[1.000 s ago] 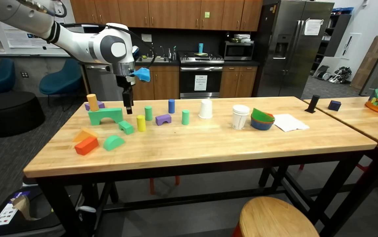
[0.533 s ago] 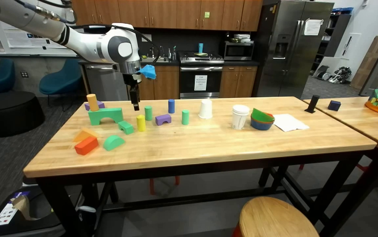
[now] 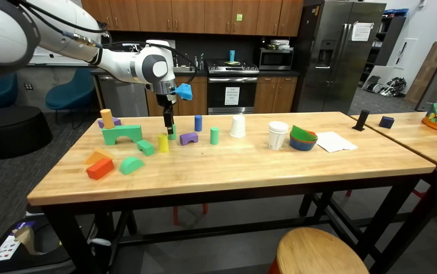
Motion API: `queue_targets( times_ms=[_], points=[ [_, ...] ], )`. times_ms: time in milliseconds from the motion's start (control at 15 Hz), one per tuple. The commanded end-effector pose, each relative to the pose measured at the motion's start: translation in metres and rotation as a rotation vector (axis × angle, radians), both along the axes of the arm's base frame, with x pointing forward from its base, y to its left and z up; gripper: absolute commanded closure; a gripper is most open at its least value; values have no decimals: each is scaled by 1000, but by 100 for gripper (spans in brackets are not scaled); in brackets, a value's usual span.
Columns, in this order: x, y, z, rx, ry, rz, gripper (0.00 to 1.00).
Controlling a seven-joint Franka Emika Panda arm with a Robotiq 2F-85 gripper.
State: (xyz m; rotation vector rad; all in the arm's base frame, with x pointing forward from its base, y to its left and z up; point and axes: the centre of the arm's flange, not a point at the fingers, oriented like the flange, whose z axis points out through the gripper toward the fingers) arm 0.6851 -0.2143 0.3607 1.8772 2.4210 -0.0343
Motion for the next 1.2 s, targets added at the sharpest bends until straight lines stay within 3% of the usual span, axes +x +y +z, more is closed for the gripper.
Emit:
queue_targets(
  times_ms=[0,600,1133],
  points=[
    [1,-11,9,-6,-3,-15,0],
    [-2,-10,28,-89,21,-81,0],
    [-34,1,35,-131,59,-119,0]
  ],
)
